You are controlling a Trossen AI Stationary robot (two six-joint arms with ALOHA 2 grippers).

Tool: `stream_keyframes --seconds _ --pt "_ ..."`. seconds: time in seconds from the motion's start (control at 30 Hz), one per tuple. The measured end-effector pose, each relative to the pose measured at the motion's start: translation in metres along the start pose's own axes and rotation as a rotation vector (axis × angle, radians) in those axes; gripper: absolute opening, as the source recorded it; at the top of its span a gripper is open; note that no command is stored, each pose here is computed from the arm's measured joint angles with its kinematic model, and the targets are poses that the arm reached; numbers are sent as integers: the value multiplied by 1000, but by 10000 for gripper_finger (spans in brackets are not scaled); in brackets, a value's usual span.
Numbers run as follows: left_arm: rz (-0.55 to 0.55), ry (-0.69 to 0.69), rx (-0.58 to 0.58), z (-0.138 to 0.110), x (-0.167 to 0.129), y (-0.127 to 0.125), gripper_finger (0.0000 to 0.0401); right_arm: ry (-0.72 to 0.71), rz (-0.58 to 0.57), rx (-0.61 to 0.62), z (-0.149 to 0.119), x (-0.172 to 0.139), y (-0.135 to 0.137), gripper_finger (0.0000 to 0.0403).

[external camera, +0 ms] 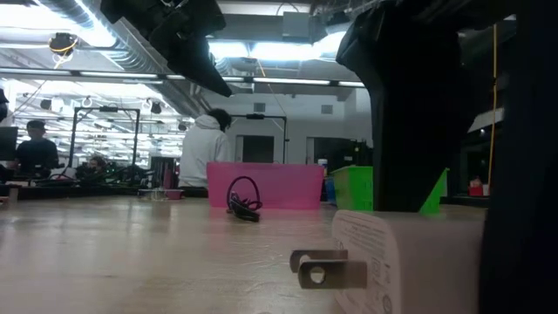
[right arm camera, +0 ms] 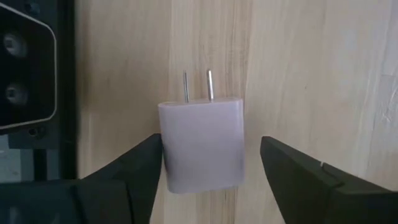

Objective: Pick and place items into bin
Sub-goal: Put the white charger adapter into the green bin

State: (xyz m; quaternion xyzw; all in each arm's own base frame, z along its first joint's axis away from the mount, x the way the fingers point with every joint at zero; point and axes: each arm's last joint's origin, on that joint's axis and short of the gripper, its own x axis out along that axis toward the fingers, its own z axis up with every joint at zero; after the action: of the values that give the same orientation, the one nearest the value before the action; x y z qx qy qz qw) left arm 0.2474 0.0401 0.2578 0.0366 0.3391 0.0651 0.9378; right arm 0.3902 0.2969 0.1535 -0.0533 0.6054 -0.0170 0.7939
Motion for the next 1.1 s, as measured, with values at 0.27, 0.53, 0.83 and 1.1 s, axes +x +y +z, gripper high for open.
stream_keyframes --seconds 0.27,0.53,0.83,1.1 --pt "0 0 0 0 0 0 1 3 3 -3 0 0 -1 159" --pt "0 0 0 0 0 0 4 9 11 -23 1 0 -2 141" --pt "0 0 0 0 0 0 5 37 21 -56 4 -16 -16 124" --pt "0 0 4 0 0 0 1 20 -43 -62 9 -44 -39 31"
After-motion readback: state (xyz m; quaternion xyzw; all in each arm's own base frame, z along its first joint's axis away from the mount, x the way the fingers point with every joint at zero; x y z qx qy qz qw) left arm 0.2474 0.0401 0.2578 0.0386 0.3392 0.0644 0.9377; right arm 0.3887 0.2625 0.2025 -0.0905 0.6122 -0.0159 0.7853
